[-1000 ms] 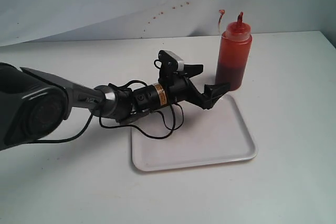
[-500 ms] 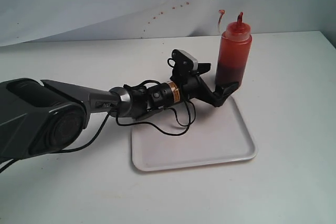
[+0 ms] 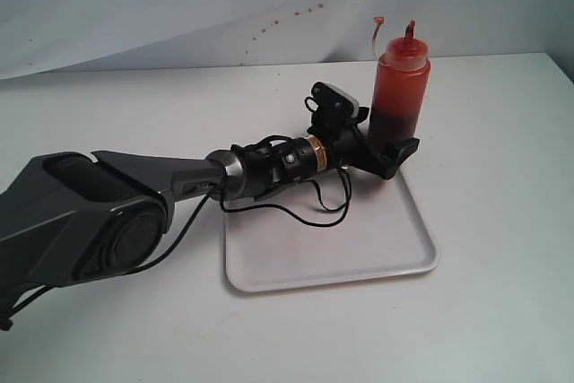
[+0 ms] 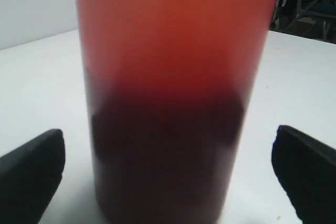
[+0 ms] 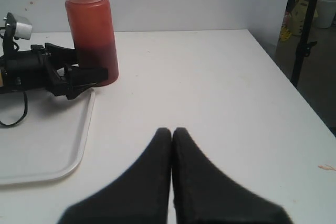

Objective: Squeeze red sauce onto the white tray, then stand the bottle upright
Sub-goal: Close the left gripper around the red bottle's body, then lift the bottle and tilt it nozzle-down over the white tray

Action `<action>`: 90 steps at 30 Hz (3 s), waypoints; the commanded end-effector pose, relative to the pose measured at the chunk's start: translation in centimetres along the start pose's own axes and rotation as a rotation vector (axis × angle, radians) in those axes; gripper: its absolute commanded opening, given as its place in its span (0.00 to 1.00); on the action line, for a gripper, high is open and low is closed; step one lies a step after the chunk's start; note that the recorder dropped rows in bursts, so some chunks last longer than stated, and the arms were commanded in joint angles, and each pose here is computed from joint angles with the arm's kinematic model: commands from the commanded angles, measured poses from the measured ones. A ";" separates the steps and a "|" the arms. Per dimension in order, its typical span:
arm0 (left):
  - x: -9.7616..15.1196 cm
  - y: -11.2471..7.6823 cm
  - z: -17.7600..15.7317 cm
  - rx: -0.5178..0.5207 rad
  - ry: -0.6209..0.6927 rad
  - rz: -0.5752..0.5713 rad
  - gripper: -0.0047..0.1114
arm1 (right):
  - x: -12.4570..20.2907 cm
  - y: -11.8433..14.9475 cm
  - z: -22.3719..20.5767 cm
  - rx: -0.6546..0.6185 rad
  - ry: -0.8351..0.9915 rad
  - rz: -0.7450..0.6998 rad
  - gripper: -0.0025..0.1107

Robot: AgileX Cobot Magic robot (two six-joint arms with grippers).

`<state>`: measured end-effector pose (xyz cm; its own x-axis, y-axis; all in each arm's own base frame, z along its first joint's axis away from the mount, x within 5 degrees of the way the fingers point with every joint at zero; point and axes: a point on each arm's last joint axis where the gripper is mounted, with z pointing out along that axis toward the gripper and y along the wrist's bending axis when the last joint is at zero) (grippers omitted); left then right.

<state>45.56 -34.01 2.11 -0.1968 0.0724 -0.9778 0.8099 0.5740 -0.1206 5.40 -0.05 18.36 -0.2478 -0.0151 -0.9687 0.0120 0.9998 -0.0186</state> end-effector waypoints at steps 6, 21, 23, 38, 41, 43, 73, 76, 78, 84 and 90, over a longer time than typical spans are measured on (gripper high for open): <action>-0.6 -0.2 0.9 -0.050 0.036 -0.026 0.94 | 0.0 0.0 0.0 0.003 -0.005 0.006 0.02; -0.9 -0.2 2.7 -0.087 0.017 -0.027 0.94 | 0.0 0.0 0.0 0.003 -0.005 0.006 0.02; -0.8 -0.1 2.8 -0.098 0.024 -0.028 0.94 | 0.0 0.0 0.0 0.003 -0.005 0.006 0.02; -0.7 0.1 2.8 -0.115 0.040 -0.034 0.71 | 0.0 0.0 0.0 0.003 -0.005 0.006 0.02; -0.7 0.2 2.8 -0.117 0.039 -0.036 0.43 | 0.0 0.0 0.0 0.003 -0.005 0.006 0.02; -0.7 0.2 2.8 -0.117 0.039 -0.036 0.25 | 0.0 0.0 0.0 0.003 -0.005 0.006 0.02; -6.3 -0.3 2.2 -0.269 0.194 0.154 0.04 | 0.0 0.0 0.0 0.003 -0.005 0.006 0.02; -7.9 -0.6 1.7 -0.265 0.176 0.155 0.04 | 0.0 0.0 0.0 0.003 -0.005 0.006 0.02; -8.5 -0.9 1.4 -0.253 0.170 0.138 0.04 | 0.0 0.0 0.0 0.003 -0.005 0.006 0.02; -9.3 -2.5 -0.8 -0.170 0.183 0.113 0.04 | 0.0 0.0 0.0 0.003 -0.005 0.006 0.02; -11.4 -3.7 -4.5 -0.136 0.218 0.127 0.04 | 0.0 0.0 0.0 0.003 -0.005 0.006 0.02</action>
<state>43.39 -34.02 10.92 -0.2680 0.3505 -0.8974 0.7323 0.6794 0.0466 5.40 -0.05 18.36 -0.2478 -0.0151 -0.9687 0.0120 0.9998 -0.0186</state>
